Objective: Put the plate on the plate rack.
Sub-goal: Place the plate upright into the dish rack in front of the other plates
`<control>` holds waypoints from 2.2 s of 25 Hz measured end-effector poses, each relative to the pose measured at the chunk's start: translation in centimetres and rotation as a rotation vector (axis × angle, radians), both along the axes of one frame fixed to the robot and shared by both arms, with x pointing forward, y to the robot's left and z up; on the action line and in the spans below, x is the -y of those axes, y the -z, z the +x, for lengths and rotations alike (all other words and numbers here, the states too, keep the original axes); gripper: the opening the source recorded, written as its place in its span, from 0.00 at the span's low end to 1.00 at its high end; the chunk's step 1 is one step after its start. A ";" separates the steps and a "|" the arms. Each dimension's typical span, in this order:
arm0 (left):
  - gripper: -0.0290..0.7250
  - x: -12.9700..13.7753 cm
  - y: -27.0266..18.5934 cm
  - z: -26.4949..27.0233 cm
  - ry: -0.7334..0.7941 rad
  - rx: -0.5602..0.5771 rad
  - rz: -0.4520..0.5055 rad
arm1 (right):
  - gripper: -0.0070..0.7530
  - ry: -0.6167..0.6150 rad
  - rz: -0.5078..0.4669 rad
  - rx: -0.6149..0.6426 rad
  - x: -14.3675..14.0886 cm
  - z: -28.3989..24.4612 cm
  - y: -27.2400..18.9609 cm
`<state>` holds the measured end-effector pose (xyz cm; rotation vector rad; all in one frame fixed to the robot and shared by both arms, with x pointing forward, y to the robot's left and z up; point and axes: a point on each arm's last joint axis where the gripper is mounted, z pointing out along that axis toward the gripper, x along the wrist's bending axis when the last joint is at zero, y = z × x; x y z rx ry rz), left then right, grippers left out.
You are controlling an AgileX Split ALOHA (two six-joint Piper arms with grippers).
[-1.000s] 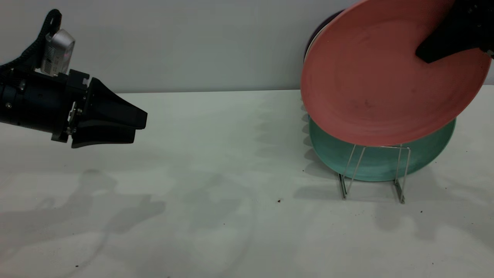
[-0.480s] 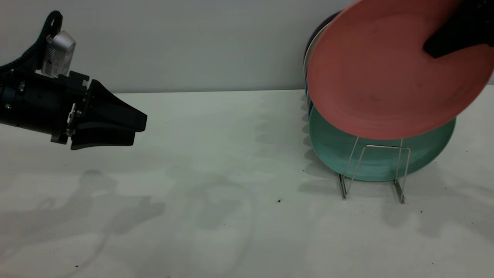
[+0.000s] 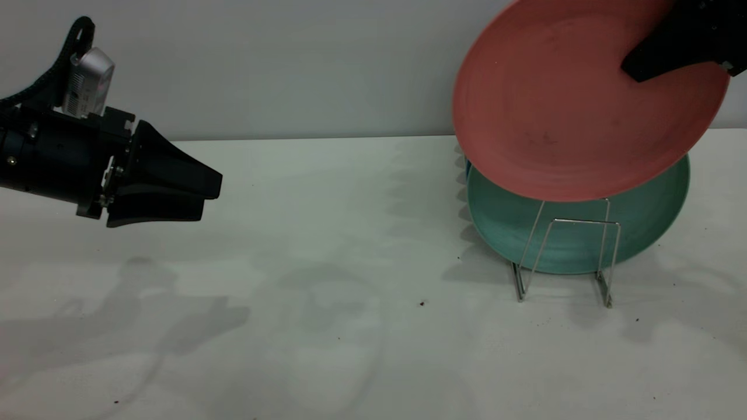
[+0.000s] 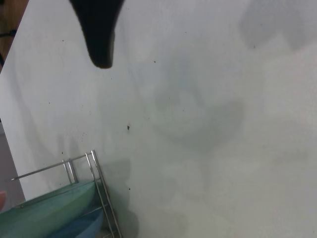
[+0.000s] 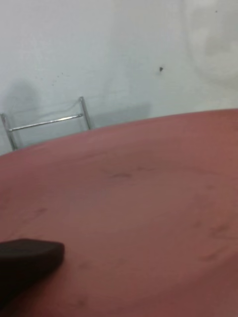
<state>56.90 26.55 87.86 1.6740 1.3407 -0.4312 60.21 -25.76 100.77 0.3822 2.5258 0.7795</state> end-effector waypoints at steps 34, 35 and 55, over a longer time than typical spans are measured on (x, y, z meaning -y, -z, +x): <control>0.74 0.0 0.0 0.0 0.003 -0.002 0.002 | 0.16 -0.010 -0.033 -0.072 1.6 0.6 2.4; 0.74 0.0 0.0 0.0 0.003 -0.004 0.001 | 0.16 -0.011 -0.032 -0.073 1.6 0.6 2.4; 0.74 0.6 -0.9 -0.4 0.018 -0.073 -0.133 | 0.16 0.009 0.011 -0.069 1.4 0.7 2.2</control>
